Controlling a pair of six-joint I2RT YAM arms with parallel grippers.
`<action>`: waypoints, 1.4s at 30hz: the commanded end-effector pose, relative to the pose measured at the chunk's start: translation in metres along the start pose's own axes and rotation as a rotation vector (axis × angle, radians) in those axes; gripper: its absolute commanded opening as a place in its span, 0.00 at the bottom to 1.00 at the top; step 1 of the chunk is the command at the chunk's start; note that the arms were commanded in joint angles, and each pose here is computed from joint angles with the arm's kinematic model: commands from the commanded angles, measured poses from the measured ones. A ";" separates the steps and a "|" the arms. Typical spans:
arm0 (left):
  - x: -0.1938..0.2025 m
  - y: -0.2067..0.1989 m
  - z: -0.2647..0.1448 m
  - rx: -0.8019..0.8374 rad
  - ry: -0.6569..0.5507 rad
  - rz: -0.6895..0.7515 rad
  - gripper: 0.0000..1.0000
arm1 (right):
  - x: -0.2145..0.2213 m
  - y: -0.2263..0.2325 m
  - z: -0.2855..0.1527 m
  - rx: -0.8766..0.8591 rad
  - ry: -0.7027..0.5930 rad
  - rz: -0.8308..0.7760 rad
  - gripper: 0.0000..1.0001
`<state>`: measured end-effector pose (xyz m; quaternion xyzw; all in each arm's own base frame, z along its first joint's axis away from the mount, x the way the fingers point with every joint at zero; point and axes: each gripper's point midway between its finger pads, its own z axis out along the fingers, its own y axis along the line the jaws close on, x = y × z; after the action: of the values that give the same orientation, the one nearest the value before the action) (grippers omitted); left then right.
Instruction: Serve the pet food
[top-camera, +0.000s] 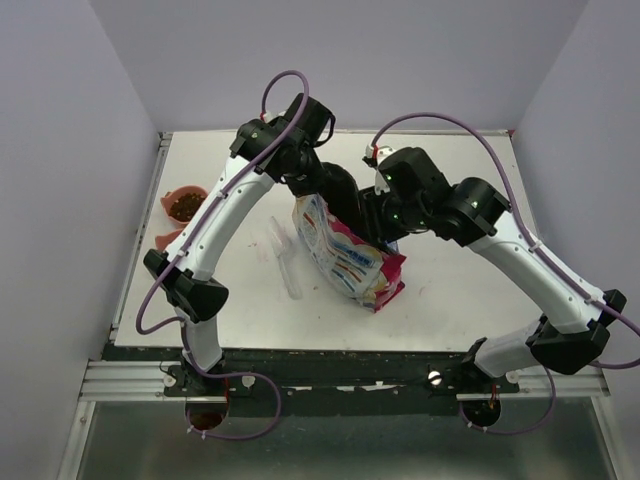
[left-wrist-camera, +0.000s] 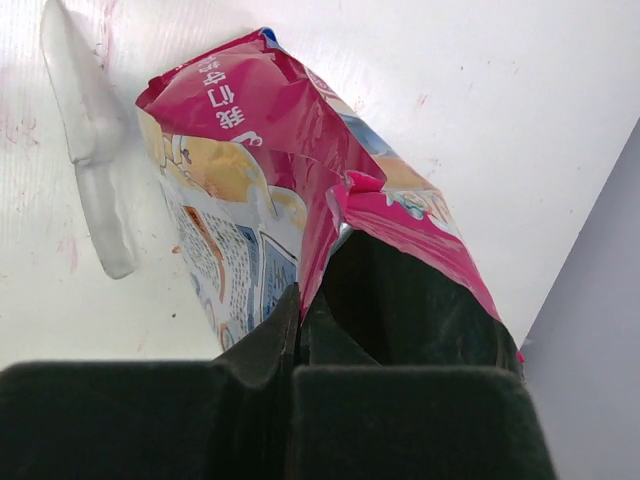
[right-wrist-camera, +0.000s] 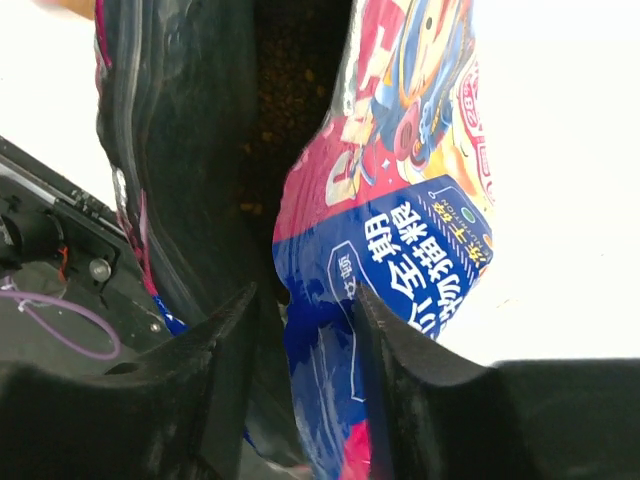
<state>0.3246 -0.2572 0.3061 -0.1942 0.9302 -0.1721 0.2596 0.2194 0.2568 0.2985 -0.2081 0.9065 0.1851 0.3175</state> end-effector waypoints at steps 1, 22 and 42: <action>-0.064 -0.051 -0.038 0.255 -0.205 -0.180 0.00 | 0.002 -0.011 -0.010 0.070 -0.024 -0.055 0.58; -0.053 -0.053 -0.022 0.238 -0.167 -0.185 0.00 | -0.014 0.028 -0.027 -0.207 -0.184 -0.227 1.00; -0.084 -0.054 -0.041 0.271 -0.292 -0.054 0.02 | -0.008 -0.030 0.011 0.121 -0.157 -0.247 0.40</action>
<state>0.3521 -0.2619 0.3052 -0.2431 0.9125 -0.1927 0.2667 0.2462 0.2452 0.2835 -0.2889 0.8613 0.1134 0.4022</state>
